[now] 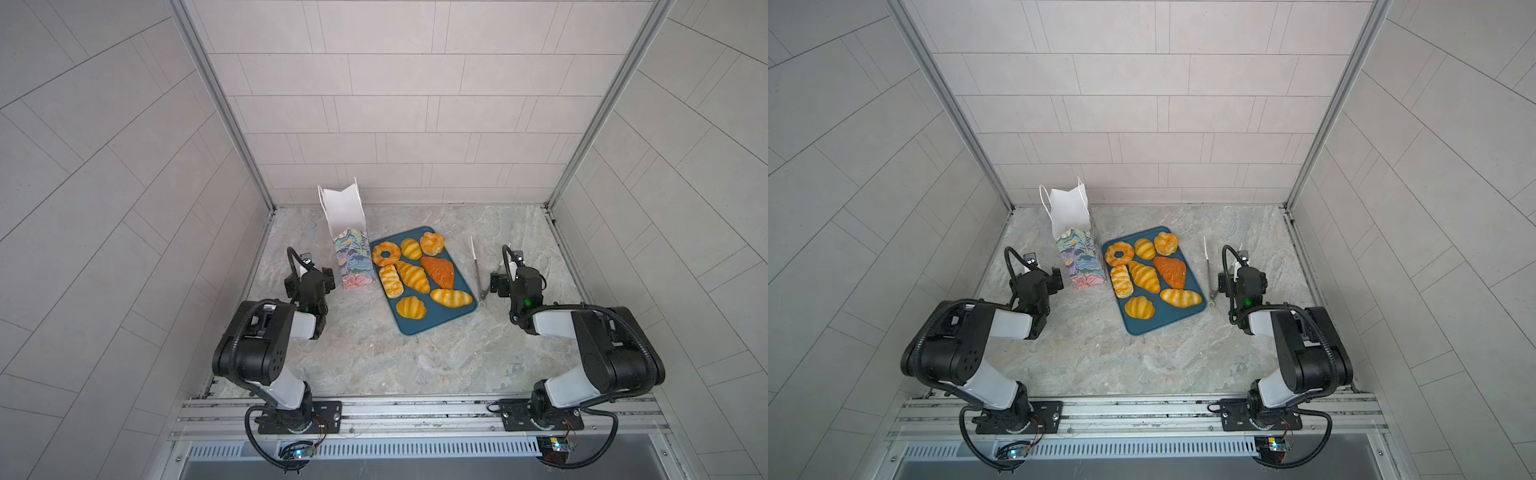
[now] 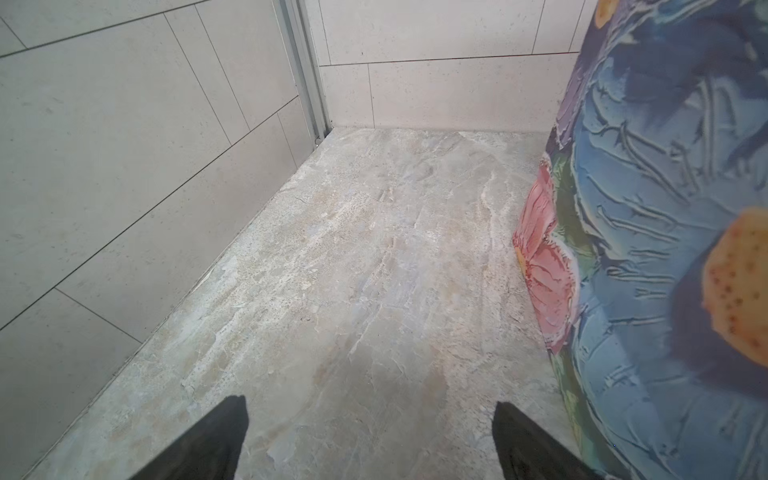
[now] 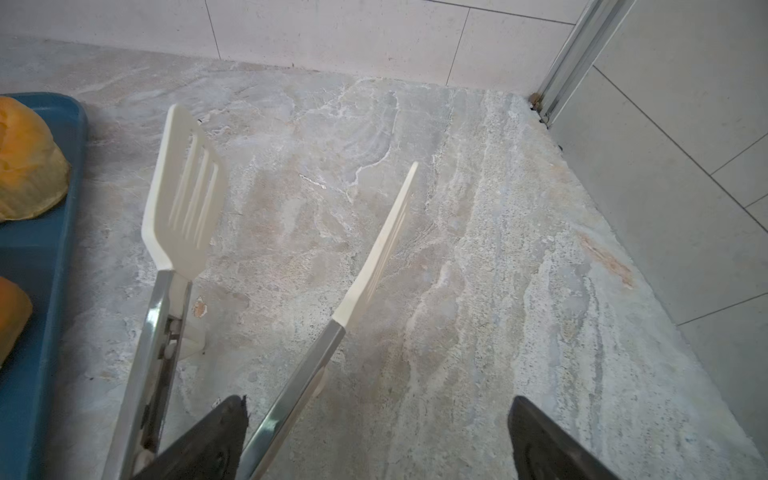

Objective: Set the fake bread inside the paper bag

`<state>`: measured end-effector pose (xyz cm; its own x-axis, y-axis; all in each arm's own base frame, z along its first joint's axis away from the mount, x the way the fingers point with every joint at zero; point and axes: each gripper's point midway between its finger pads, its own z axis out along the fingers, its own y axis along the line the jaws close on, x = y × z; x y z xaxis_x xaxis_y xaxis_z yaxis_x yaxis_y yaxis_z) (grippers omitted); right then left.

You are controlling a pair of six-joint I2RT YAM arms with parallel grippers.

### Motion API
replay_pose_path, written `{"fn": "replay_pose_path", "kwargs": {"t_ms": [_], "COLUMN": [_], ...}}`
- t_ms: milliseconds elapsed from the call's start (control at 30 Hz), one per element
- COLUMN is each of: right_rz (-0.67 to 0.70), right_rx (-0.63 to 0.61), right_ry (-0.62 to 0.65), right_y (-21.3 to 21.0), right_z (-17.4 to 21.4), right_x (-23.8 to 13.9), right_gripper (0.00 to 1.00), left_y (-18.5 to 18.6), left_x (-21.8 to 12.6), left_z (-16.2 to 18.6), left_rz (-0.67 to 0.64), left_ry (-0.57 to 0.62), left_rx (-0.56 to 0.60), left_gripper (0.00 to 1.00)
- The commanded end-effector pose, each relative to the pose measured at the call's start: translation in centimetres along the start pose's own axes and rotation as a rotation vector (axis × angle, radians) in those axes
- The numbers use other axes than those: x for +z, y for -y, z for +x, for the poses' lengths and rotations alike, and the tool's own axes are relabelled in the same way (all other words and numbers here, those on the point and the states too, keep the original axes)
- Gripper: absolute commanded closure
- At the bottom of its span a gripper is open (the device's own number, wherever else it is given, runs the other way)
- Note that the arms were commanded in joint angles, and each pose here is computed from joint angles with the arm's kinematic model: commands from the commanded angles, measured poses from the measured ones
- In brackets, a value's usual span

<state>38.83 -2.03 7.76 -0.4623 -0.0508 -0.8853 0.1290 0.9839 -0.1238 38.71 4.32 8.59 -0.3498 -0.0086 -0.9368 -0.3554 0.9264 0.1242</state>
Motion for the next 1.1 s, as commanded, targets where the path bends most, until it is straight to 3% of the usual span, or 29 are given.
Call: {"fn": "replay_pose_path", "kwargs": {"t_ms": [0, 1067], "right_rz": [0.016, 0.036], "right_rx": [-0.007, 0.0], "right_ry": [0.026, 0.028], "right_y": [0.18, 0.7], "right_z": [-0.85, -1.41], "right_x": [-0.03, -0.15], "right_gripper": [0.0, 0.01], "left_y": [-0.31, -0.36], "left_x": [0.08, -0.27], "left_z": [-0.58, -0.82], "left_rz": [-0.013, -0.003], "left_ry": [0.02, 0.037], "left_rx": [-0.013, -0.021], "left_gripper": [0.01, 0.0]}}
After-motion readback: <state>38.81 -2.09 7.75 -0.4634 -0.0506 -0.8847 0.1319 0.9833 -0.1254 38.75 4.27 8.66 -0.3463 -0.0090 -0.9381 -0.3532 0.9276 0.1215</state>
